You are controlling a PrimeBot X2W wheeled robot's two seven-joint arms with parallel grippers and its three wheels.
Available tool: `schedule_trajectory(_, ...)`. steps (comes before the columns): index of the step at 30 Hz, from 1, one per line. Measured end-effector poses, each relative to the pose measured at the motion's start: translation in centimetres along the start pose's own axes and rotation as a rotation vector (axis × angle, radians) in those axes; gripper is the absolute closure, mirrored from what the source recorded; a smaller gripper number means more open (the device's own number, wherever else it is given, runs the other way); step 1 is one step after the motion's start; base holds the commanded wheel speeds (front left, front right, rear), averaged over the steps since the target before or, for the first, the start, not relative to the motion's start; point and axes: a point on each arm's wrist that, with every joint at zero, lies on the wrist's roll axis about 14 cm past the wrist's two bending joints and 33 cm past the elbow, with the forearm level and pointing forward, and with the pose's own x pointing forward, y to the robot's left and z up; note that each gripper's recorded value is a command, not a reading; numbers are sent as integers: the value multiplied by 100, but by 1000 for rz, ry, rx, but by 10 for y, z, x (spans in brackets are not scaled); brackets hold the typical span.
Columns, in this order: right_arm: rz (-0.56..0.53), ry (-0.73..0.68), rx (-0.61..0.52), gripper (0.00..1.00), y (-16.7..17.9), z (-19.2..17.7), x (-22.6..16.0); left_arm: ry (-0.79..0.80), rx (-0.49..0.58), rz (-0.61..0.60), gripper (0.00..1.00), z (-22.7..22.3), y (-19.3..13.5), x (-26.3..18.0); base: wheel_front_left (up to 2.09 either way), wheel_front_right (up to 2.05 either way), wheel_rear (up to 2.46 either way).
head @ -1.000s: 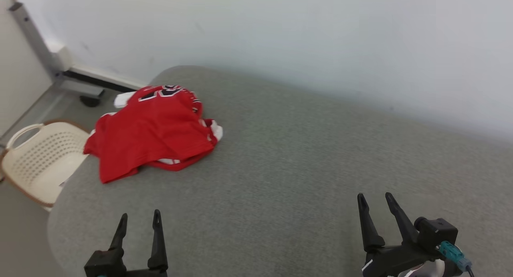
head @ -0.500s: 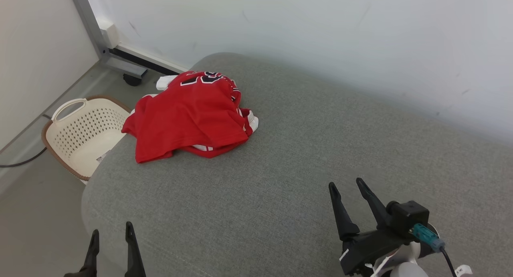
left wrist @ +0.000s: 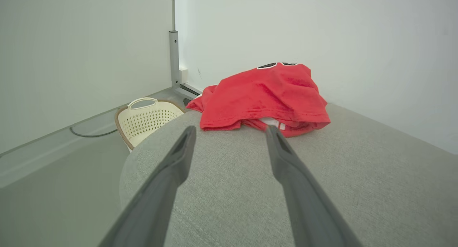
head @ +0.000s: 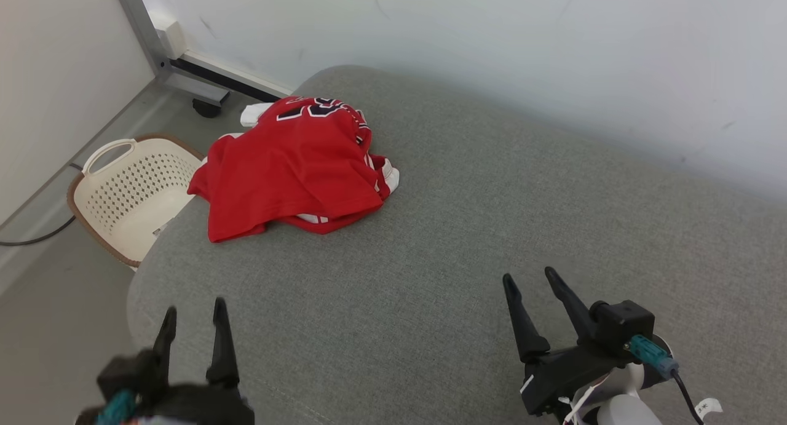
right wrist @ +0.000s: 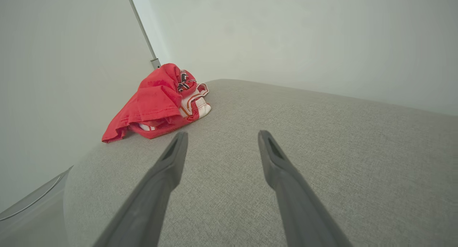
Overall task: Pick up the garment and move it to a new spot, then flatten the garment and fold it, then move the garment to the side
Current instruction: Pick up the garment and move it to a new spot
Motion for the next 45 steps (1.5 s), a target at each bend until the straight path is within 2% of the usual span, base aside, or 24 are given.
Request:
schedule_trajectory(6,-60,21,0,0,-20,-8,-10,91,43,-110,0,1,-28,48,0,0,0)
schedule_trajectory(11,-109,47,-36,0,-36,-11,-22,133,53,-134,0,9,-37,85,0,0,0)
schedule_trajectory(16,-135,42,-90,0,-47,3,-27,162,50,-160,0,18,-47,119,0,0,0)
schedule_trajectory(21,-185,47,-115,0,-68,8,-33,206,16,-180,0,8,-68,151,0,0,0)
schedule_trajectory(27,-273,84,-105,0,-100,-2,-49,260,-3,-198,0,-23,-97,182,0,0,0)
schedule_trajectory(38,-403,165,-66,0,-141,-31,-81,404,82,-53,0,-90,-87,213,0,0,0)
schedule_trajectory(39,-412,169,-64,0,-143,-33,-84,414,88,-60,39,-94,-90,214,0,0,0)
schedule_trajectory(40,-419,173,-59,0,-145,-34,-86,412,95,-66,99,-96,-93,215,0,0,0)
schedule_trajectory(45,-414,162,-35,0,-141,-34,-89,396,123,-88,100,-90,-95,217,0,0,0)
